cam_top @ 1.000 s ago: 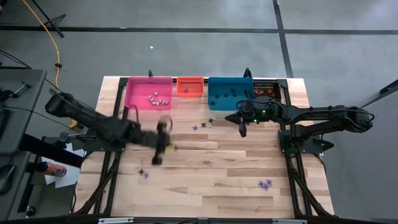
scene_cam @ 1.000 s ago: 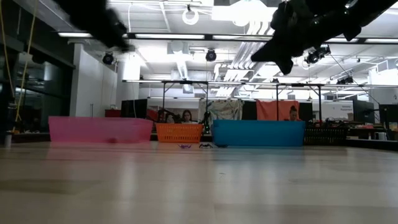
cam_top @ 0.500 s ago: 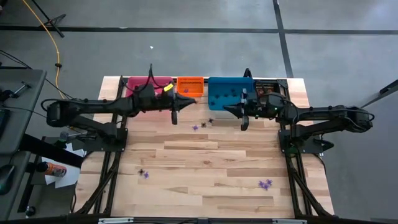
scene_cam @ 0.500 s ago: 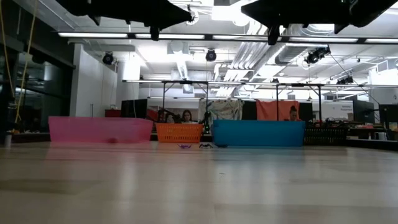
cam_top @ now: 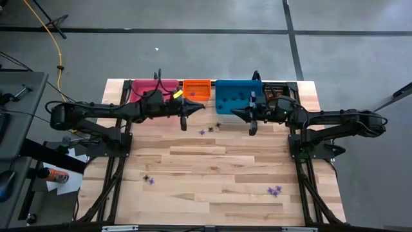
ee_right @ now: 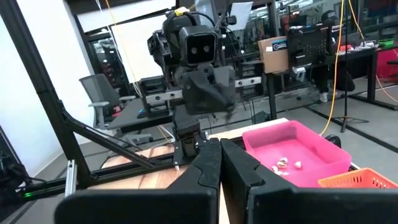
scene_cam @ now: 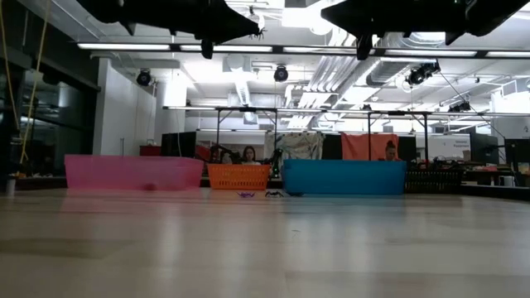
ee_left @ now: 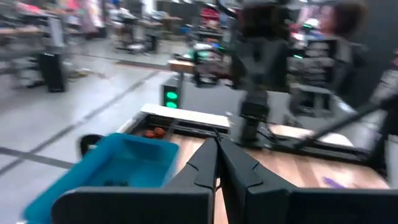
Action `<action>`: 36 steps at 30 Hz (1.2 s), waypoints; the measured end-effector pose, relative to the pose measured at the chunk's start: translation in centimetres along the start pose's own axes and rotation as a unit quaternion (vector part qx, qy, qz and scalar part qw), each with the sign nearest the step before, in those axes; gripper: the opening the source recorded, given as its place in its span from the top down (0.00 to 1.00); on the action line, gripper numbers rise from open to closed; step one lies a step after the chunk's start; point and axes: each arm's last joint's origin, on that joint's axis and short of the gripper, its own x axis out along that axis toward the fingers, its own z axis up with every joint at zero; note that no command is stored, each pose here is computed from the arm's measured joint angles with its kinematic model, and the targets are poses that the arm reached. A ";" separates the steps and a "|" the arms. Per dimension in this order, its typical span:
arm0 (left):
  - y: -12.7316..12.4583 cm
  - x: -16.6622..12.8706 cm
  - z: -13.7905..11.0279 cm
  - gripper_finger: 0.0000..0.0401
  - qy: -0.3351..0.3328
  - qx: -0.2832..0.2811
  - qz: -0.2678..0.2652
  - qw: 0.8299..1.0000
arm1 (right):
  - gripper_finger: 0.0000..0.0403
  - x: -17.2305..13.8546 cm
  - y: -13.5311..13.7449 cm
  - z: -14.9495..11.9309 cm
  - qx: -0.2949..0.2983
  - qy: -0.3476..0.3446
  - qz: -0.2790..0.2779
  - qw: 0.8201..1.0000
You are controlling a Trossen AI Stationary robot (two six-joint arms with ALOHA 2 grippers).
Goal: Sort Halloween decoration
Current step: Put the black spider toy into the blue bin
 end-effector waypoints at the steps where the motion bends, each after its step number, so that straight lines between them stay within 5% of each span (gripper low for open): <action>1: 0.1 0.1 0.0 1.00 -0.005 0.000 0.018 1.000 | 1.00 0.0 0.0 0.0 0.000 -0.001 0.000 1.000; 9: 3.4 6.7 0.8 1.00 0.048 -0.026 0.085 0.995 | 1.00 0.0 0.1 0.6 -0.001 -0.031 -0.003 1.000; 20: 9.0 16.9 -5.8 1.00 0.283 -0.041 0.142 0.948 | 1.00 -0.1 0.1 1.2 -0.003 -0.065 -0.010 0.998; 26: 10.0 18.0 -8.0 1.00 0.333 -0.052 0.150 0.929 | 1.00 -0.1 0.1 1.2 0.010 -0.065 -0.009 0.998; 36: 9.9 17.8 -8.5 1.00 0.355 -0.037 0.145 0.923 | 1.00 -0.1 0.1 1.1 0.010 -0.063 -0.013 0.998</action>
